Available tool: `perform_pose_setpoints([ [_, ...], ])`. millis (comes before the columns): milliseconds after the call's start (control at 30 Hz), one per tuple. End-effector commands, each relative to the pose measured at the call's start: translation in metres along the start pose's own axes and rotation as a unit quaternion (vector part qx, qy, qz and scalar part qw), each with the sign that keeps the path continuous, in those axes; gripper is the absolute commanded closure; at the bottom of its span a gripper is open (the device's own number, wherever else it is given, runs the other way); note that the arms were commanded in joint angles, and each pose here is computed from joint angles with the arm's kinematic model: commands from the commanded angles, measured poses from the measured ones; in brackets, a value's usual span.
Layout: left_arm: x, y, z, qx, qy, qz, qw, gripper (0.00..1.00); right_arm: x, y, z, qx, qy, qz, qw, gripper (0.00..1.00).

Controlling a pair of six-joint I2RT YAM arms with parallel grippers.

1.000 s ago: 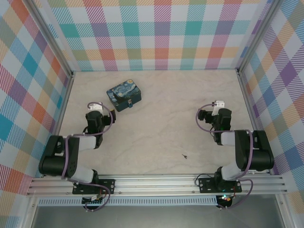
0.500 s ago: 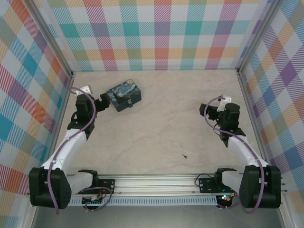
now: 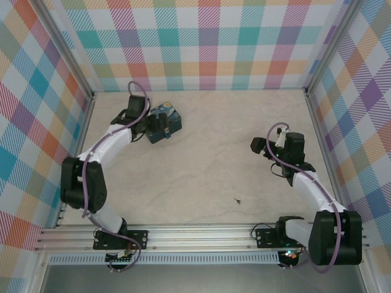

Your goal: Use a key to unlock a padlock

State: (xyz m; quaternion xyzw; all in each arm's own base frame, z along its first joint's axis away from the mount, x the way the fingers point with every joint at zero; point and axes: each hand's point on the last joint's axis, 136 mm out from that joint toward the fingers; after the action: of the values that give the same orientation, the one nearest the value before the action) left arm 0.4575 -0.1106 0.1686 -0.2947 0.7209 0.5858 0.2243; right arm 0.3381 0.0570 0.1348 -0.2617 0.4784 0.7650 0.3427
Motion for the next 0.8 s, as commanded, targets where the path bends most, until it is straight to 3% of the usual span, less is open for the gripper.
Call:
perform_pose_setpoints([
  [0,0.005,-0.016,-0.025,0.023,-0.049,0.044,0.998,0.02,-0.010,0.001,0.009,-0.010,-0.006,-0.003,1.000,0.00],
  [367,-0.002,-0.077,-0.079,0.062,-0.112,0.087,0.988,0.05,-0.007,0.000,0.011,-0.008,-0.004,0.009,1.000,0.00],
  [767,0.021,-0.096,-0.086,0.045,-0.143,0.121,0.981,0.05,-0.006,0.000,0.010,-0.003,-0.003,0.010,1.000,0.00],
])
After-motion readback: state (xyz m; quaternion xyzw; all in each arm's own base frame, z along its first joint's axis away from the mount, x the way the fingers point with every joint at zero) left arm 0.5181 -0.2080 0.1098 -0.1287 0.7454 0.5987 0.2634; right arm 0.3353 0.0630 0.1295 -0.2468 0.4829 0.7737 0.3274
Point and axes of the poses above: each hand's point on the last joint's axis, 136 mm out from that joint toward the fingers, its own y axis back along the fingers, its own z axis along the line the jaws close on, x = y × z, and after that the axes turned 6 degrees about y, right-handed
